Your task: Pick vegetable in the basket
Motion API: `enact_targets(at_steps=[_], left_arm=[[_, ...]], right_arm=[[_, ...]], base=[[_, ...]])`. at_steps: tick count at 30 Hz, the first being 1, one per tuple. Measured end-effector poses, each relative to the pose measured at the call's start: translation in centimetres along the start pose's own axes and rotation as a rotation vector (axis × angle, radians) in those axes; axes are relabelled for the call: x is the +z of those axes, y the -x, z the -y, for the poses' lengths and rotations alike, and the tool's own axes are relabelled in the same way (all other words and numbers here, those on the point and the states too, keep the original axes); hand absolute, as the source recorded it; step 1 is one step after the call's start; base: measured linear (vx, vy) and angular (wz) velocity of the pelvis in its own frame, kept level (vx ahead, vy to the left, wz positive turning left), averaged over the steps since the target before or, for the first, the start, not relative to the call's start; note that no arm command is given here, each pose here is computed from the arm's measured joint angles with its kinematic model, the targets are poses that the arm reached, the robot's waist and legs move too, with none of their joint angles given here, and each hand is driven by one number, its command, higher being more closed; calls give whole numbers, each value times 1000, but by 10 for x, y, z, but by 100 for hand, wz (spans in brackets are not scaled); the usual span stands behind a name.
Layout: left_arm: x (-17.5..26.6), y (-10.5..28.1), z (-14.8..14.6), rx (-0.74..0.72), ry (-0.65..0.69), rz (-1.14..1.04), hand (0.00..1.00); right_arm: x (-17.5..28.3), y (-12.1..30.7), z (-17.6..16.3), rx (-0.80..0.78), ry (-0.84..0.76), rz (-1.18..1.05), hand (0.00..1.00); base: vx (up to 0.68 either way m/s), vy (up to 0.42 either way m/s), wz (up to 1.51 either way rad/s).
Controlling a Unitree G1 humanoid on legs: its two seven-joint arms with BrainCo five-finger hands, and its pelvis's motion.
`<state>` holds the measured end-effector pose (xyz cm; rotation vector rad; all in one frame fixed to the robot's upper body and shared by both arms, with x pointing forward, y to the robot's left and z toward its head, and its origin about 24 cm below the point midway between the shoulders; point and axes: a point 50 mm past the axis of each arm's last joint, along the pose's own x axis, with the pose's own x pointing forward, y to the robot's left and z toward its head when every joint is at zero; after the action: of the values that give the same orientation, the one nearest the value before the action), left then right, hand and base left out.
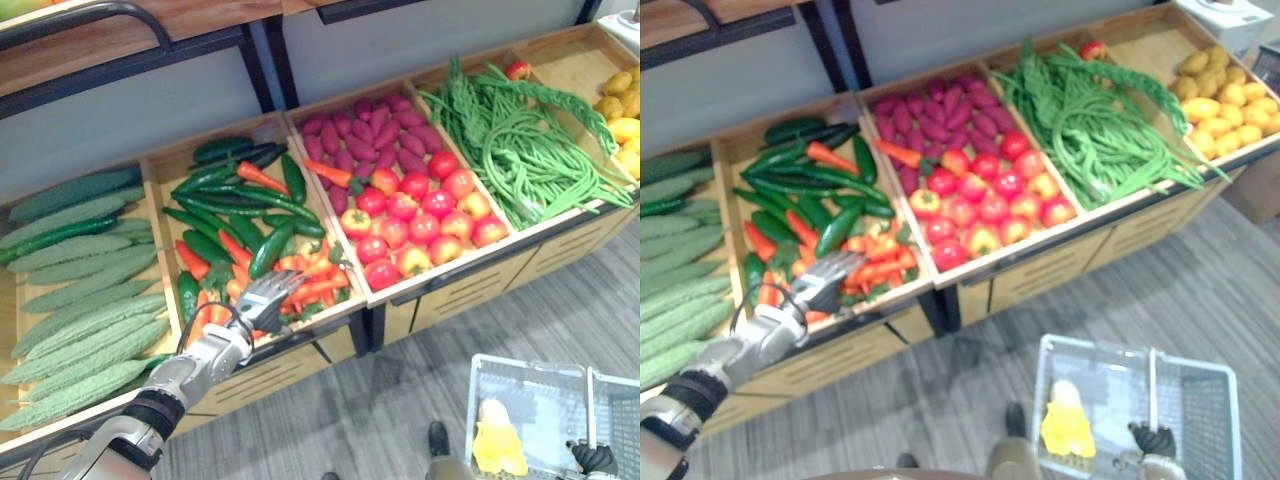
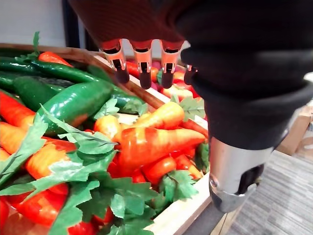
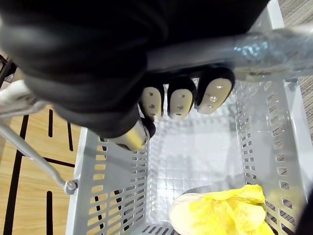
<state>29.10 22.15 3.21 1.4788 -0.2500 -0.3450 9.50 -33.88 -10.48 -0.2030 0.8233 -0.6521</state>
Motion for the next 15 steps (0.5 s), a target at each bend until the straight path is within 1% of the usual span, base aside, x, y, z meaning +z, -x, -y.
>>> enact_targets(at_steps=[6, 10, 15], left_arm=[[-2, -15, -6, 28, 1, -45, 0], [-7, -23, -19, 83, 2, -84, 0], [-17, -27, -27, 100, -12, -137, 0]], right_arm=[[2, 0, -3, 6, -1, 8, 100], [4, -1, -4, 9, -5, 12, 100], [9, -3, -7, 14, -11, 23, 100]], base=[[-78, -48, -4], [0, 0, 0], [38, -15, -3]])
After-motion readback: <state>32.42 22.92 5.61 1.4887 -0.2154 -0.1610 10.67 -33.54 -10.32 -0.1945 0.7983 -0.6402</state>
